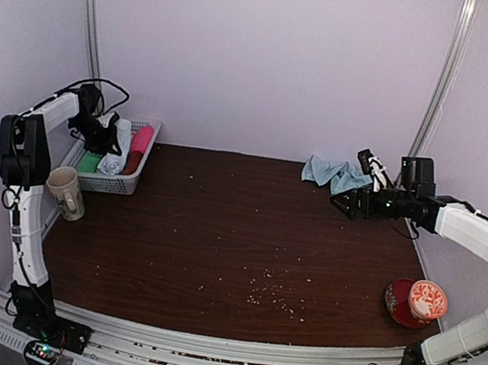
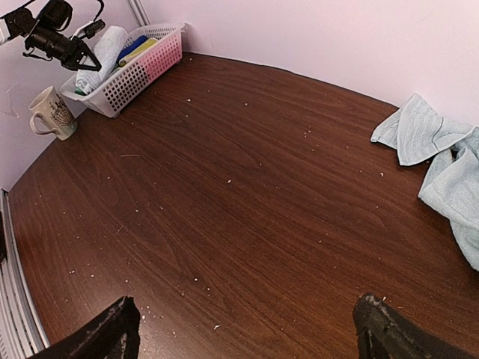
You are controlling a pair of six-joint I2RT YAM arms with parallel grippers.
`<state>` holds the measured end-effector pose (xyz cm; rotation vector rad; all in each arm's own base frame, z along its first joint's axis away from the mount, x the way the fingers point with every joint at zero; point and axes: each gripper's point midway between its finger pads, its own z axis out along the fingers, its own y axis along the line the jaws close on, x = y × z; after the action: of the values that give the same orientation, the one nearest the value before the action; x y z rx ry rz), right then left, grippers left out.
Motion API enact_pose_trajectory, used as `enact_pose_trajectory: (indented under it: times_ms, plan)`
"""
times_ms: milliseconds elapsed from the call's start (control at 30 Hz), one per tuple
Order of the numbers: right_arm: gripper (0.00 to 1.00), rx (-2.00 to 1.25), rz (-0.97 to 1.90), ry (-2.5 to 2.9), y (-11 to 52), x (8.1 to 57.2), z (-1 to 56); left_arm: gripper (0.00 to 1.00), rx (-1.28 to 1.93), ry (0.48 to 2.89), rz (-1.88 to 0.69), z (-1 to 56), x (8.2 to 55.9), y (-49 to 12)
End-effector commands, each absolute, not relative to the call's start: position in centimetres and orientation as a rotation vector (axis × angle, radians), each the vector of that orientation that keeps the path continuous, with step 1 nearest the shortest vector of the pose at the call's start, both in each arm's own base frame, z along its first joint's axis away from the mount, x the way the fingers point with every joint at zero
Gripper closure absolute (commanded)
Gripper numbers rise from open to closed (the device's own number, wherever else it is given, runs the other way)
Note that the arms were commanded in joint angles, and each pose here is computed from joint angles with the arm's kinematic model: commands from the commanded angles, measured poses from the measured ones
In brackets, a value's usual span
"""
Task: Roll the towels
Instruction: Place the towel in the storage box.
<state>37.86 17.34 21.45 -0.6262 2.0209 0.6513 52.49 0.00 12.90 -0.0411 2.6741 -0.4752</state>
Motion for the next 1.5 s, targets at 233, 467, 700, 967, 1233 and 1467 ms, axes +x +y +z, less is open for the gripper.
enact_pose_trajectory:
  times_ms: [233,467,700,967,1233,1467]
  plan:
    - [0.00,-0.652,0.648,2.002,17.4,37.9,22.2,1.00,0.029,2.647,-0.662,14.3,50.9,-3.5]
    - [0.00,-0.653,0.646,2.002,17.4,37.9,22.2,1.00,0.053,2.685,-0.715,11.8,51.2,-4.9]
    - [0.00,-0.659,0.660,2.015,17.5,38.0,21.6,0.76,0.013,2.724,-0.668,9.3,52.7,-4.1]
    - [0.00,-0.661,0.674,2.024,17.7,37.9,21.3,0.55,-0.007,2.671,-0.582,10.9,54.8,-2.9]
    - [0.00,-0.663,0.688,2.023,17.8,37.8,21.3,0.49,-0.048,2.656,-0.497,11.7,55.5,-1.5]
    - [0.00,-0.667,0.698,2.019,18.0,37.7,21.5,0.44,-0.061,2.718,-0.409,10.1,54.5,-0.4]
